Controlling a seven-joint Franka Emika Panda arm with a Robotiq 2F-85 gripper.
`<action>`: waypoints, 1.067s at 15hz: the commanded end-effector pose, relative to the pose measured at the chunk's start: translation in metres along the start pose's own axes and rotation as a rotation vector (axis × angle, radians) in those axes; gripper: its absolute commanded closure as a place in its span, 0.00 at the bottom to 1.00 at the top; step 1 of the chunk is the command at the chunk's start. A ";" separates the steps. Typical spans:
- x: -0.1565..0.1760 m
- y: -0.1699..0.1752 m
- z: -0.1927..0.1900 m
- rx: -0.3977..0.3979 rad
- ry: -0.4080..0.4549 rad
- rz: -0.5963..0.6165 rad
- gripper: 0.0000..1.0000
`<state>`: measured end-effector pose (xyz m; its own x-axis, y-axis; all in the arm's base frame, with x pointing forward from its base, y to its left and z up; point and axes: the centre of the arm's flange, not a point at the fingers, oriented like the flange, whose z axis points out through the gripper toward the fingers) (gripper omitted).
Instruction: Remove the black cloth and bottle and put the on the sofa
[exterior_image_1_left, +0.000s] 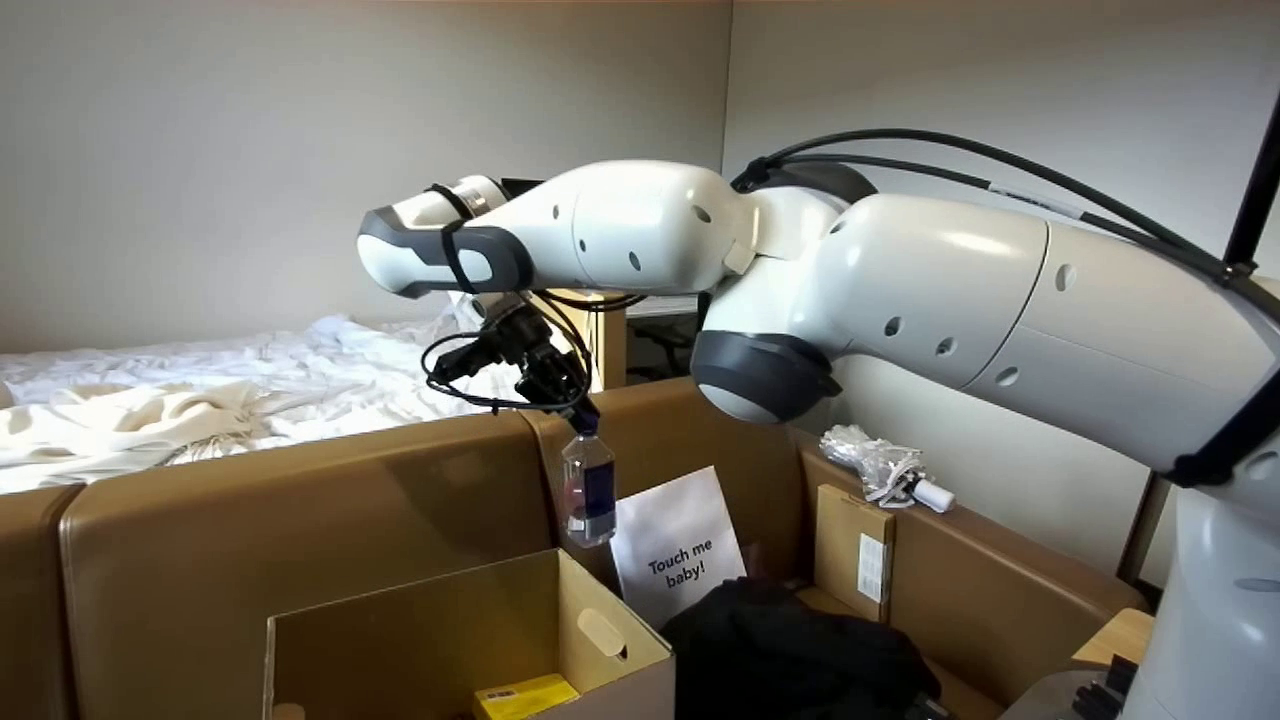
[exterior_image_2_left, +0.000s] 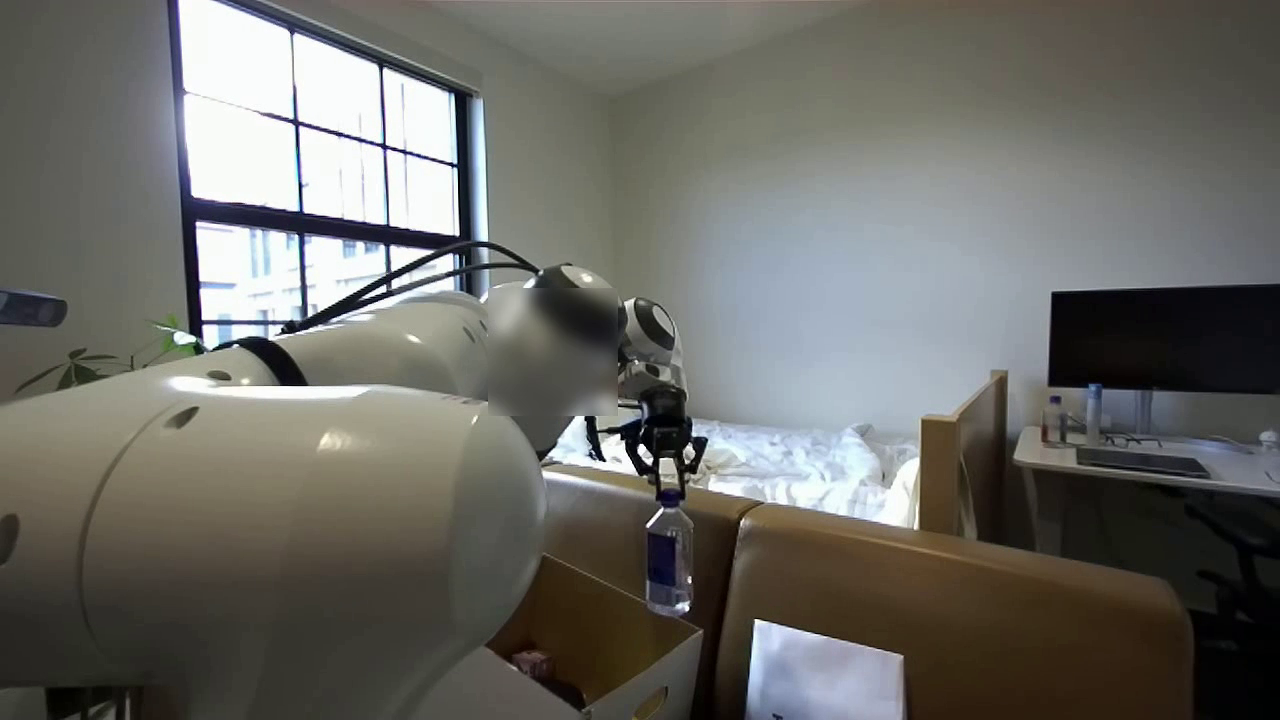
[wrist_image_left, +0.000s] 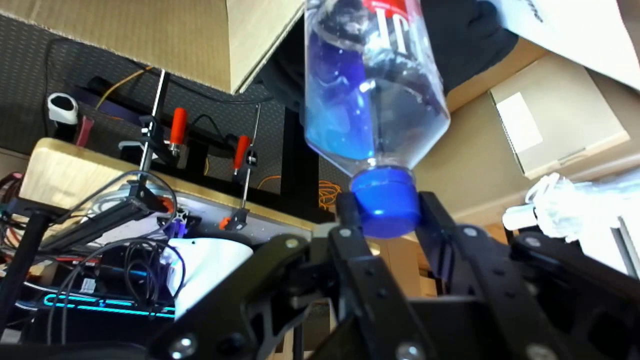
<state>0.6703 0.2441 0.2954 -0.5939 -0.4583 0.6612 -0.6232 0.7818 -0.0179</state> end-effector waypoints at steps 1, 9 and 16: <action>0.024 -0.022 -0.039 -0.003 0.032 0.082 0.87; 0.112 -0.101 0.004 -0.104 0.015 0.287 0.88; 0.212 -0.139 0.024 -0.149 -0.035 0.497 0.88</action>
<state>0.6840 0.0608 0.4042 -0.7738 -0.0829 0.6280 -0.2715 0.9391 -0.2105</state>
